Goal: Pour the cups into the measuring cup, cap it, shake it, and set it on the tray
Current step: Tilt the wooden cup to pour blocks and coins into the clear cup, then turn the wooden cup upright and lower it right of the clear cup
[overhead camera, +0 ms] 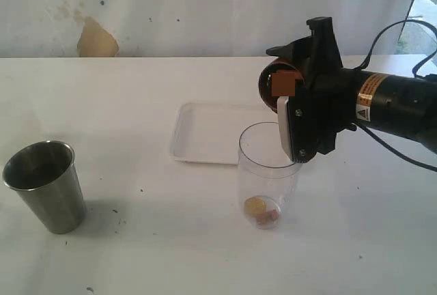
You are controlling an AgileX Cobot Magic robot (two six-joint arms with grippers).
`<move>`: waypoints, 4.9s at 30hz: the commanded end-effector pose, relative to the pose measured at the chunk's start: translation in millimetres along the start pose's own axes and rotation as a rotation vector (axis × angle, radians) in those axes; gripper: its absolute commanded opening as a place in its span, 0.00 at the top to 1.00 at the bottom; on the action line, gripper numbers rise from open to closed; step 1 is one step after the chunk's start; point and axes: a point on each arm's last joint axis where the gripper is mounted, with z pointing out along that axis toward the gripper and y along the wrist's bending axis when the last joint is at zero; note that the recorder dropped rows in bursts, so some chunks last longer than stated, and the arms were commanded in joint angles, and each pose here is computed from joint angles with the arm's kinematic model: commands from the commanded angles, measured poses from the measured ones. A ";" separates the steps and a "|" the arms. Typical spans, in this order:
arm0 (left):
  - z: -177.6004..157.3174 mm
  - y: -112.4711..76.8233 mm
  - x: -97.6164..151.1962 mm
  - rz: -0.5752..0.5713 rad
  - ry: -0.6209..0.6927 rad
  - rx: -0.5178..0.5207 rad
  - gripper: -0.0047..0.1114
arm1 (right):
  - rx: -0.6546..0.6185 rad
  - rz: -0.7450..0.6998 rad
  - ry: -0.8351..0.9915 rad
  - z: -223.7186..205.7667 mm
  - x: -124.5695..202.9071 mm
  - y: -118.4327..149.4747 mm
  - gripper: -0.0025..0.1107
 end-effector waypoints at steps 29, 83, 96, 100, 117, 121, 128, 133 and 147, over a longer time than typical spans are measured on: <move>-0.3 -0.6 -1.4 0.004 -0.009 0.006 0.51 | 0.046 -0.363 -0.079 0.4 -7.3 -5.1 0.98; -0.3 -0.6 -1.4 0.004 -0.009 0.006 0.51 | 0.079 -0.860 -0.080 1.0 -8.3 -8.9 0.98; -0.3 -0.6 -1.4 0.004 -0.009 0.006 0.51 | 0.160 -0.937 -0.108 0.6 -13.5 -16.0 0.98; -0.3 -0.6 -1.4 0.004 -0.009 0.006 0.51 | 0.071 -1.042 -0.078 1.6 -7.8 -9.8 0.98; -0.3 -0.6 -1.4 0.004 -0.009 0.006 0.51 | 0.020 -0.440 -0.076 1.8 -6.0 -8.1 0.98; -0.3 -0.6 -1.4 0.004 -0.009 0.006 0.51 | 0.010 -0.183 -0.078 1.8 -6.0 -8.1 0.98; -0.3 -0.6 -1.4 0.004 -0.009 0.006 0.51 | 0.005 0.095 -0.085 1.8 -6.5 -8.6 0.98; -0.3 -0.6 -1.4 0.004 -0.009 0.006 0.51 | 0.004 0.118 -0.085 1.8 -6.5 -8.6 0.98; -0.3 -0.6 -1.4 0.004 -0.009 0.006 0.51 | 0.090 0.145 -0.191 0.1 -15.5 -17.2 0.98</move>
